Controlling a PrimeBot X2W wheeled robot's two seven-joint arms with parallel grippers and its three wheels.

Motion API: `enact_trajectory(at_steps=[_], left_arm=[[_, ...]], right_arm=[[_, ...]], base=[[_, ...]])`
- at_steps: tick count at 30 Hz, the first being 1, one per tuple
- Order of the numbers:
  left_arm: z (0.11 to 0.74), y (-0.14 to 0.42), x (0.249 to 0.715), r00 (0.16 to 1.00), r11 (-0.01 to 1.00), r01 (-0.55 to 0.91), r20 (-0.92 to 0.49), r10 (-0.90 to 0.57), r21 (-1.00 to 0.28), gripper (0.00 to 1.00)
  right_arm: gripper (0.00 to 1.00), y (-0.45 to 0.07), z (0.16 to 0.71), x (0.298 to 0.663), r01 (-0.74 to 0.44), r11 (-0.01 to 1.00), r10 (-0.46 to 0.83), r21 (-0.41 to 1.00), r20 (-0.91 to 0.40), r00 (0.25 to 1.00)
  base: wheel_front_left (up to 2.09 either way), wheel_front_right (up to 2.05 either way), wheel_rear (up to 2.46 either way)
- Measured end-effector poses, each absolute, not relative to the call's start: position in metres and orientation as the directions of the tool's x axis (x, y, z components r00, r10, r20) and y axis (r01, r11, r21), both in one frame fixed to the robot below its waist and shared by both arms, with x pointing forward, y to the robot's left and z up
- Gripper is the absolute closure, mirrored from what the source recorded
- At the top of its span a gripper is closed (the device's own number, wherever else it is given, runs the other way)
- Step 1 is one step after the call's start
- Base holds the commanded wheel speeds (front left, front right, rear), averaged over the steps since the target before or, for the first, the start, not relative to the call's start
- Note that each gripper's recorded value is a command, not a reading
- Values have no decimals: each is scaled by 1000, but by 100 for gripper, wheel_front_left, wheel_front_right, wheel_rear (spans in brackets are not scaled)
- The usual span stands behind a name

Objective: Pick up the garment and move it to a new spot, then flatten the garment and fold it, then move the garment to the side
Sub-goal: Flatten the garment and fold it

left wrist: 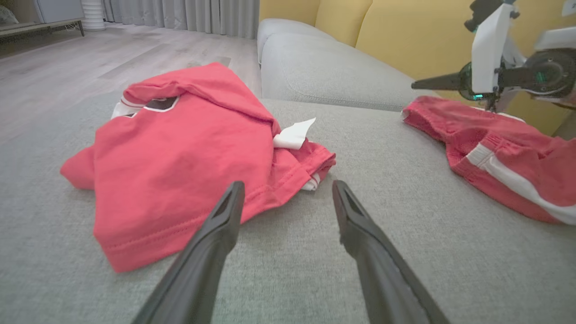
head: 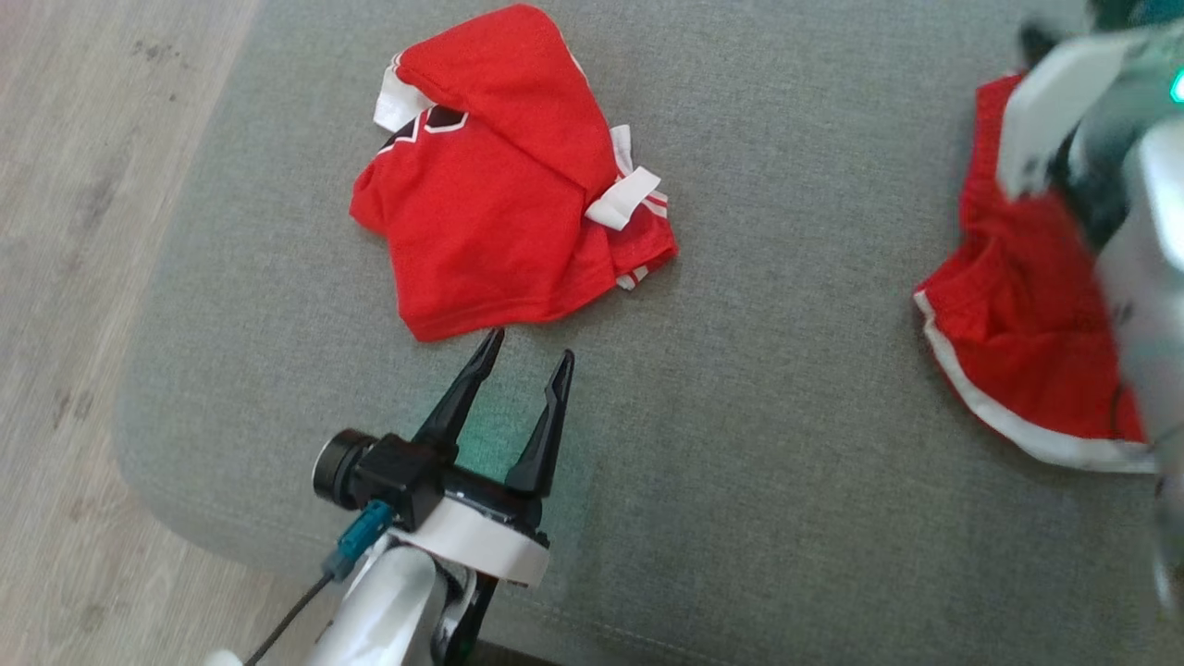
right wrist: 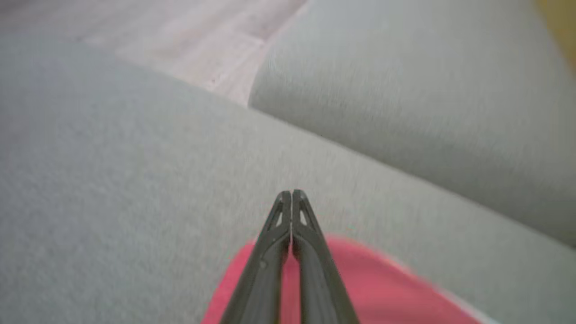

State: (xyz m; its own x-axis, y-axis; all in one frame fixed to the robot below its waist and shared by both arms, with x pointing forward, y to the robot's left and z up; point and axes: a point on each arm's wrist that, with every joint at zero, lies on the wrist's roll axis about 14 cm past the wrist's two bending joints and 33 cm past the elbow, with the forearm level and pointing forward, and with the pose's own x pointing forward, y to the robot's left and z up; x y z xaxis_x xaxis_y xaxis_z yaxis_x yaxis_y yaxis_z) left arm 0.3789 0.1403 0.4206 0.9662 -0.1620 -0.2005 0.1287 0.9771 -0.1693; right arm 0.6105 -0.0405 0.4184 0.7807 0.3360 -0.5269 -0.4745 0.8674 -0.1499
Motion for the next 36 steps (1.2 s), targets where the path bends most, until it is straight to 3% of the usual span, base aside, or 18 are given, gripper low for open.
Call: enact_trajectory(at_steps=[7,15,16,17,19,24,36], left_arm=[[423,140,383,968,975,125,-192,-160,-182,0],[427,147,383,974,979,100,-186,-133,-179,0],[428,147,383,974,979,99,-183,-132,-178,0],[429,148,383,975,980,95,-182,-127,-176,0],[431,147,383,976,980,96,-176,-128,-176,0],[441,141,386,979,977,122,-142,-148,-173,0],[461,110,392,967,959,235,-67,-248,-157,0]], right_arm=[[100,-25,482,651,-488,832,399,-265,-327,857],[100,-6,494,661,-512,803,449,-306,-256,856],[70,-7,493,661,-511,806,444,-300,-265,856],[26,-7,491,659,-512,806,442,-299,-271,855],[0,-8,492,656,-512,803,446,-305,-262,856],[0,-13,509,643,-491,832,459,-258,-175,871],[0,-71,511,565,-372,924,367,-89,-66,928]], base=[[0,0,0],[0,0,0],[0,0,0],[0,0,0],[0,0,0],[0,0,0],[0,0,0]])
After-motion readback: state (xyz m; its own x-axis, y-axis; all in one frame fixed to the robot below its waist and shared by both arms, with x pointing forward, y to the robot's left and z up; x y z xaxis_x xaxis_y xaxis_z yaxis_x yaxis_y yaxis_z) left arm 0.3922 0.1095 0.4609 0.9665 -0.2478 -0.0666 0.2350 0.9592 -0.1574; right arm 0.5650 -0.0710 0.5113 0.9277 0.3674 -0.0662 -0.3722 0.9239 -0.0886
